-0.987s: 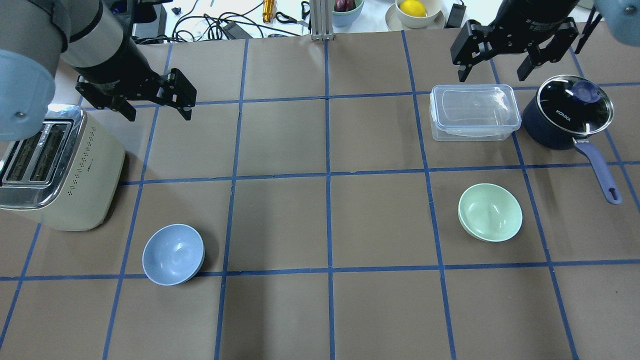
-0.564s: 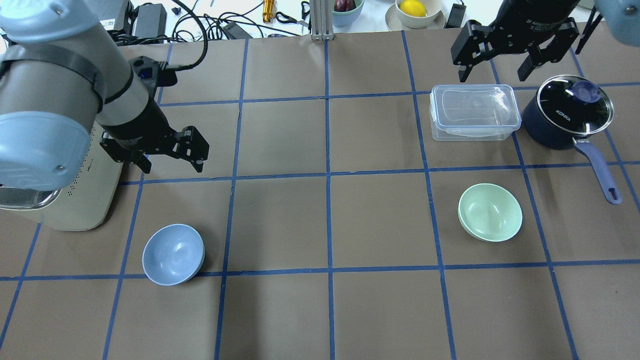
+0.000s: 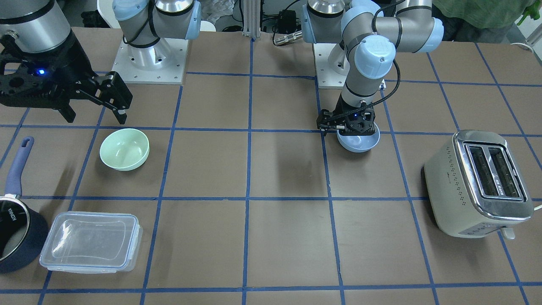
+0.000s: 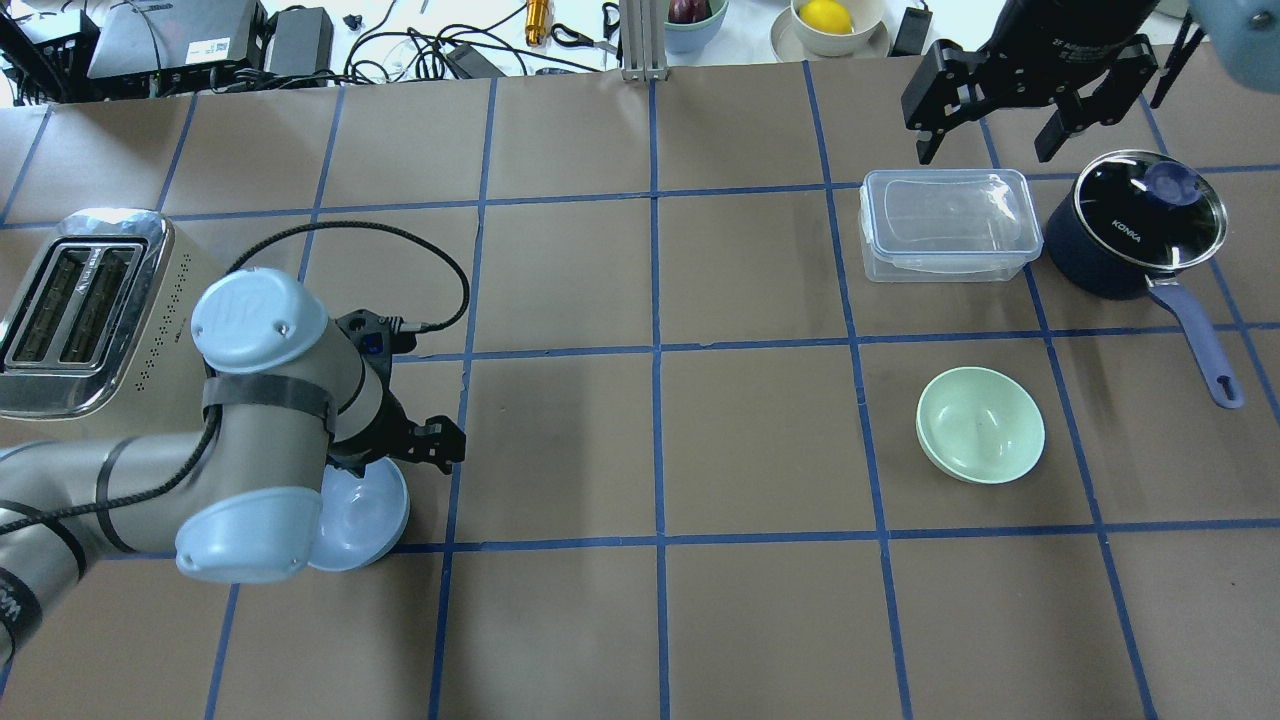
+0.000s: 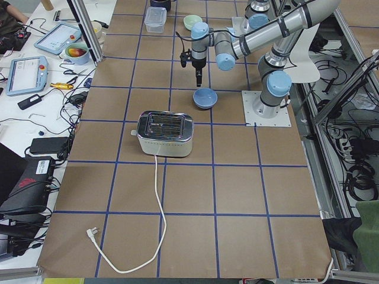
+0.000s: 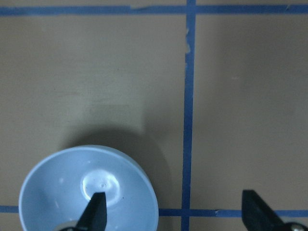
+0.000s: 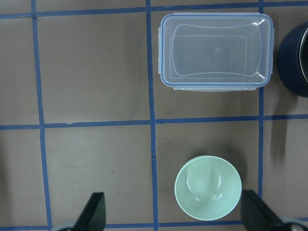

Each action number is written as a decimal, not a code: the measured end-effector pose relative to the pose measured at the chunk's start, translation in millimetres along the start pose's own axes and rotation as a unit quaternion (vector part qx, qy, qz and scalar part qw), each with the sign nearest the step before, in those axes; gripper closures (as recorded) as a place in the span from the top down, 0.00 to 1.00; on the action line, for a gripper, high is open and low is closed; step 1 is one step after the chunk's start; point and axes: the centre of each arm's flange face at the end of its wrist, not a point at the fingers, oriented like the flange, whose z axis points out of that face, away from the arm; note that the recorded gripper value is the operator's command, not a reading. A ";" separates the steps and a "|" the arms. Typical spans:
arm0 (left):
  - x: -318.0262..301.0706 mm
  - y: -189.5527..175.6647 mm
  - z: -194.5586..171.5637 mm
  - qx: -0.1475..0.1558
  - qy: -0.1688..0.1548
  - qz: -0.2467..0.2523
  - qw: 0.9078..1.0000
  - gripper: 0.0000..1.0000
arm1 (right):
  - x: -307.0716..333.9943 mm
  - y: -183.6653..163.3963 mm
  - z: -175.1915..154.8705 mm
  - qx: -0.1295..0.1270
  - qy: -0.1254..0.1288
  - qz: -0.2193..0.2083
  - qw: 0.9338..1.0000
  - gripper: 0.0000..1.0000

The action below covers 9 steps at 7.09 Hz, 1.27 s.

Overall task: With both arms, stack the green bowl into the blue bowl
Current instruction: 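Grasp the blue bowl rim with the left gripper and carry it toward table center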

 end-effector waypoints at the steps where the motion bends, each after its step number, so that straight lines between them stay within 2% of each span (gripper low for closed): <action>1: -4.9 11.1 19.8 0.006 -0.021 -0.001 1.000 0.02 | 0.3 0.0 0.3 -0.001 0.000 0.000 1.000 1.00; 3: -6.4 18.8 36.6 0.009 -0.036 0.003 0.999 0.00 | 0.5 0.1 0.7 -0.001 0.000 0.000 1.000 1.00; 5: -0.9 12.6 32.9 0.031 -0.018 0.003 0.999 0.00 | 0.5 0.2 0.7 -0.001 0.000 0.000 1.000 1.00; 7: 23.2 -10.4 3.1 0.070 0.006 -0.006 0.997 0.00 | 0.7 0.1 0.8 -0.001 0.000 0.001 1.000 1.00; 9: 79.8 -62.2 -47.8 0.074 0.048 -0.049 0.995 0.00 | 0.7 0.3 1.3 -0.002 0.000 0.001 1.000 1.00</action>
